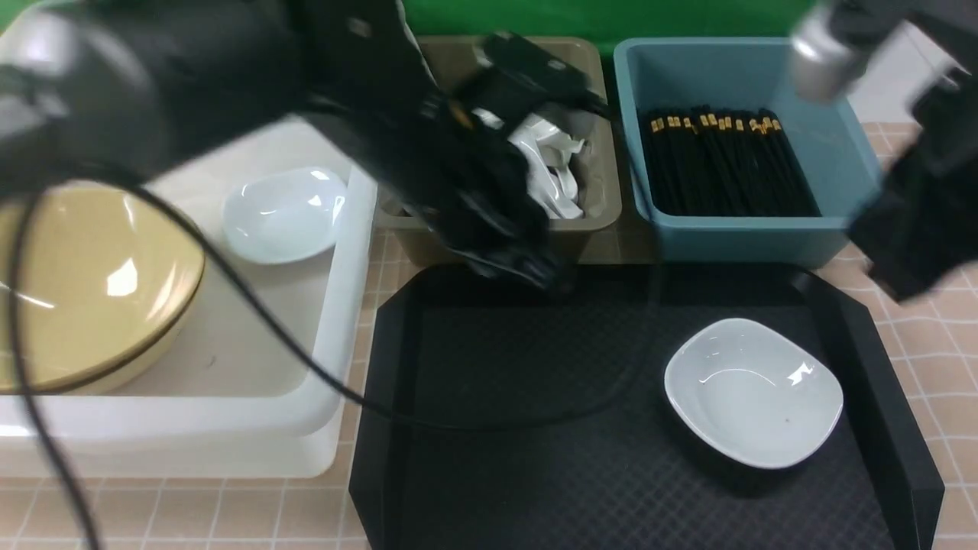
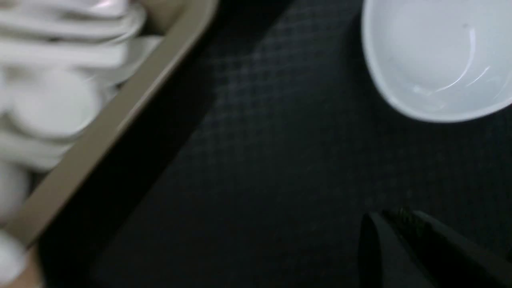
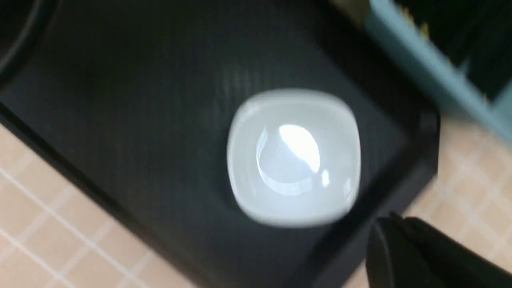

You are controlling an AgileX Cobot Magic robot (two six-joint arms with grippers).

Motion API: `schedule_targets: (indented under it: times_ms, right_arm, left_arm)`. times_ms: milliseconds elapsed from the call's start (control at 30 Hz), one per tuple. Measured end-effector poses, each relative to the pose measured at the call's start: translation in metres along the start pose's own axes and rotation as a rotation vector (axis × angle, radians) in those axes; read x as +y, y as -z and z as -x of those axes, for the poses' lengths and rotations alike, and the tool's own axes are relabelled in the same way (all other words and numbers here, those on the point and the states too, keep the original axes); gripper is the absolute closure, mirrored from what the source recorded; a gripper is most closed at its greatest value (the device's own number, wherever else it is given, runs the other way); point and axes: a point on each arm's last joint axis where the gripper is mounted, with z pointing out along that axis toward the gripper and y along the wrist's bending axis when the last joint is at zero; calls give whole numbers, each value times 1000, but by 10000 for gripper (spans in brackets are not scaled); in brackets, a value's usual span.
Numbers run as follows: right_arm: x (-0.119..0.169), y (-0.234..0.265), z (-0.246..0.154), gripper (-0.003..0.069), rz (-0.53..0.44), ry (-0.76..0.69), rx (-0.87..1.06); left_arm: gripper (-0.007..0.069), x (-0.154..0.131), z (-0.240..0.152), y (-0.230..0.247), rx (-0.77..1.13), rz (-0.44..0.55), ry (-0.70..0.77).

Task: On brown table put chopsticks spoon bowls plates into blue grey white boxes.
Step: 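Grasp the small white bowl on the black tray by its rim with the left gripper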

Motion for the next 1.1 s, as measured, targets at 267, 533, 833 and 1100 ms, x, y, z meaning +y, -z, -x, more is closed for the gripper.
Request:
schedule_targets:
  times_ms: [267, 533, 833, 1100]
  right_arm:
    - [-5, 9, -65, 610, -47, -109, 19]
    - [-1, 21, -78, 610, -58, -115, -26]
    - [-1, 20, -78, 610, -58, -115, -26]
    - [-1, 20, -78, 610, -57, -115, -26]
  left_arm:
    - [489, -29, 43, -62, 78, -89, -3]
    - [158, -27, 50, -113, 157, -103, 108]
    - [41, -19, 37, -161, 213, -69, 233]
    - [106, -26, 40, -172, 168, -166, 347]
